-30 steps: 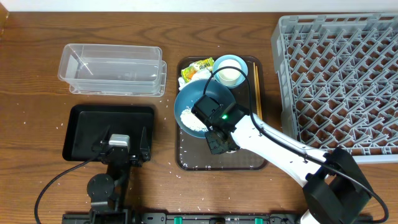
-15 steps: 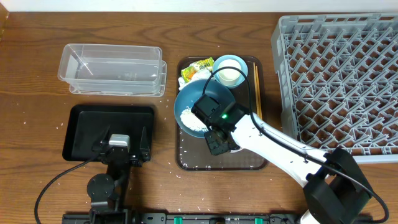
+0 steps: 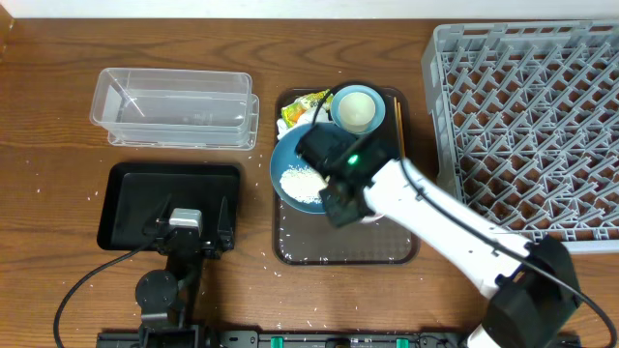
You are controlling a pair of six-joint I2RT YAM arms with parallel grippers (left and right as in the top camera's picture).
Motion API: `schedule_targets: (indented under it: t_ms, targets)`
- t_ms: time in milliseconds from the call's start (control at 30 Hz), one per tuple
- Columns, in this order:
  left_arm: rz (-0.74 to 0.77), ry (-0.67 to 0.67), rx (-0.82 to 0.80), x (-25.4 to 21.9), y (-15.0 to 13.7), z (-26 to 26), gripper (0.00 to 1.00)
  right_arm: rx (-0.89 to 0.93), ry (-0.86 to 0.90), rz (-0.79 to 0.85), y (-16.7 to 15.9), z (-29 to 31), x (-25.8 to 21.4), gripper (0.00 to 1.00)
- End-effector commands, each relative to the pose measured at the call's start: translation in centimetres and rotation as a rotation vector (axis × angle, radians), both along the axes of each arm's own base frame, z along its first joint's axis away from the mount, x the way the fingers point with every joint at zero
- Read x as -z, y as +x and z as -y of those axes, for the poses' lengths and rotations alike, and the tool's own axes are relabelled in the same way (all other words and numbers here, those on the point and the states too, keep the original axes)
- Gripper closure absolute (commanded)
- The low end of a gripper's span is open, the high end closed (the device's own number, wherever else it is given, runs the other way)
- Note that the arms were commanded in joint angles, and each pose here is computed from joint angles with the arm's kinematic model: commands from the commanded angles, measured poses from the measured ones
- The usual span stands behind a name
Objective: Sort waste into correct bins and load items into the dishwasher rack
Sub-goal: 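Grasp the pink cup with the right gripper and lift it, then carry the pink cup to the dish rack's back right and place it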
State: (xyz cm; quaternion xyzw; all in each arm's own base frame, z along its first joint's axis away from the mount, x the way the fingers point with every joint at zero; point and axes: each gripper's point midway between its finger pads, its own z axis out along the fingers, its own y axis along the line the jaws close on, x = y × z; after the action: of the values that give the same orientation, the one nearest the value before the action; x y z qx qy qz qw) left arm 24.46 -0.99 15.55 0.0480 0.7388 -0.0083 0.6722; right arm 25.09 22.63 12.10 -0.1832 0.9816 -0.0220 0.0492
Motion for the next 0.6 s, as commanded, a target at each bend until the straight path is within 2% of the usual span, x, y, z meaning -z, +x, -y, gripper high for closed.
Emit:
schedule_targets:
  t_ms: [0, 267, 567]
  targets:
    - [-0.05, 0.003, 0.006, 1.7, -0.1, 0.1, 0.04, 0.083, -0.039, 0.115, 4.1, 3.2, -3.6, 0.99]
    - [-0.05, 0.003, 0.006, 1.7, -0.1, 0.1, 0.03, 0.271, 0.067, 0.322, 10.0, 12.1, -12.3, 0.99]
    - [-0.05, 0.003, 0.006, 1.7, -0.1, 0.1, 0.04, 0.277, 0.509, 0.565, 15.4, 21.6, -19.1, 0.99]
